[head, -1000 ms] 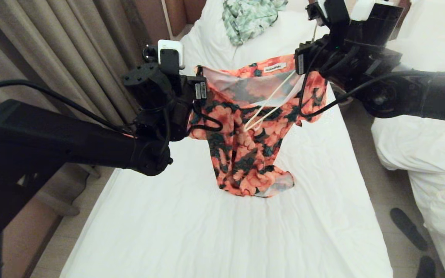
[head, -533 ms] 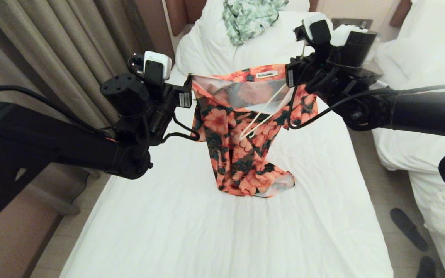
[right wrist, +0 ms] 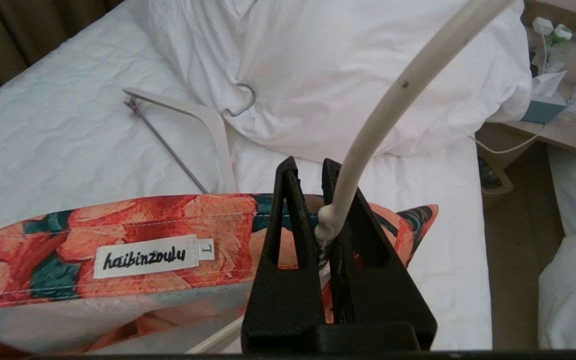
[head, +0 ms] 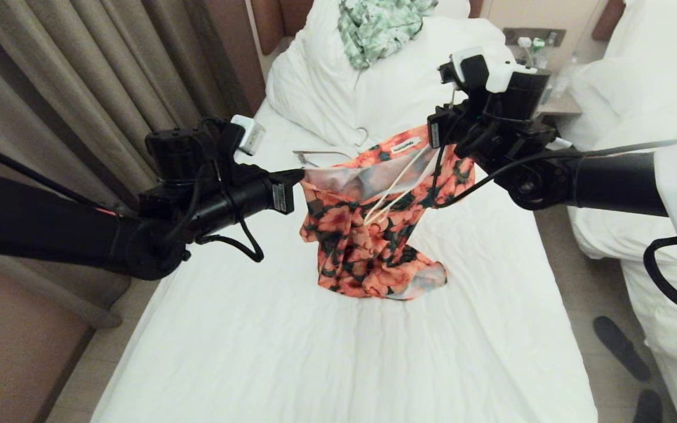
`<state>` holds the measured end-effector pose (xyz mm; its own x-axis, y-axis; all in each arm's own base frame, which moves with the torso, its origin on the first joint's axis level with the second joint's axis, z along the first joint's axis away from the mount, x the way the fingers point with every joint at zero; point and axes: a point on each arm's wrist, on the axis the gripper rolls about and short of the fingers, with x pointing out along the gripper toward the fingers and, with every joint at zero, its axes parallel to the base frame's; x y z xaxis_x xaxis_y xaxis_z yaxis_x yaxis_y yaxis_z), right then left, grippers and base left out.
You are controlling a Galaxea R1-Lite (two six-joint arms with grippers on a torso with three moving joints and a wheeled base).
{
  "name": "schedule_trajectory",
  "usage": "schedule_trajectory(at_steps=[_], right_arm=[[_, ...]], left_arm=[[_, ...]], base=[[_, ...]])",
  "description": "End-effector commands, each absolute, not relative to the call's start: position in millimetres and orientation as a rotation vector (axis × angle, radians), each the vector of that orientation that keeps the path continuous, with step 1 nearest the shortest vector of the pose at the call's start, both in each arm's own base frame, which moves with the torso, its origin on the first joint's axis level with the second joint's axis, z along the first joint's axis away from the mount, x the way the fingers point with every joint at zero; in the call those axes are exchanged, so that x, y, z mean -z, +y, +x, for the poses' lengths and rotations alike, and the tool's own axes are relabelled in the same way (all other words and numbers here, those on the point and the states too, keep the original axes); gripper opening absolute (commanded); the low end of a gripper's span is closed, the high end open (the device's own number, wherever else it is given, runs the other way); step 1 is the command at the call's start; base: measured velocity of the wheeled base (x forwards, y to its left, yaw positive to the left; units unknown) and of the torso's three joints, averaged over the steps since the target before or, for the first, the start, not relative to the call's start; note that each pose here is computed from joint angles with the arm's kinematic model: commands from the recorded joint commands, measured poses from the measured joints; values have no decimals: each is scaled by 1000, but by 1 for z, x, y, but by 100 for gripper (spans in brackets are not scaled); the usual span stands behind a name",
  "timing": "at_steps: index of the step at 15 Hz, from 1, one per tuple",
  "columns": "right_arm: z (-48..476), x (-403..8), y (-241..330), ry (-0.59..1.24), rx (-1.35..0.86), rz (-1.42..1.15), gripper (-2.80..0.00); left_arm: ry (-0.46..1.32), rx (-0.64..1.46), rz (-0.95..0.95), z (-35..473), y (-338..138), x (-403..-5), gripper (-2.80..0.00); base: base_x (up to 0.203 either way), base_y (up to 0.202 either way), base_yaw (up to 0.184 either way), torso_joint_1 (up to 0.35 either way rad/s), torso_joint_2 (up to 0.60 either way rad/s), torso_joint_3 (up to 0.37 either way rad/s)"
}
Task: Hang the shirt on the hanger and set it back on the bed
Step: Take the clothes hanger out of the clothes
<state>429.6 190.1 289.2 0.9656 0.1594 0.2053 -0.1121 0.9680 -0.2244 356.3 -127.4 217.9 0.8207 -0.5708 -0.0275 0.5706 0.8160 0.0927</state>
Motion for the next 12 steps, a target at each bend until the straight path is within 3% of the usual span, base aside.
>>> schedule_trajectory(at_steps=[1, 6, 7, 12], right_arm=[[432, -284, 192, -217, -139, -217, -280], [434, -278, 196, -205, -147, -217, -280], [434, -277, 197, -202, -149, -218, -280], [437, -267, 206, -178, -171, -180, -280]], left_arm=[[59, 683, 2, 352, -119, -231, -280], [230, 700, -148, 355, -121, -248, -280], [231, 696, -175, 357, -121, -251, 0], [314, 625, -278, 377, -105, -267, 0]], base=[[0, 0, 0, 0, 0, 0], [0, 0, 0, 0, 0, 0], [0, 0, 0, 0, 0, 0], [0, 0, 0, 0, 0, 0]])
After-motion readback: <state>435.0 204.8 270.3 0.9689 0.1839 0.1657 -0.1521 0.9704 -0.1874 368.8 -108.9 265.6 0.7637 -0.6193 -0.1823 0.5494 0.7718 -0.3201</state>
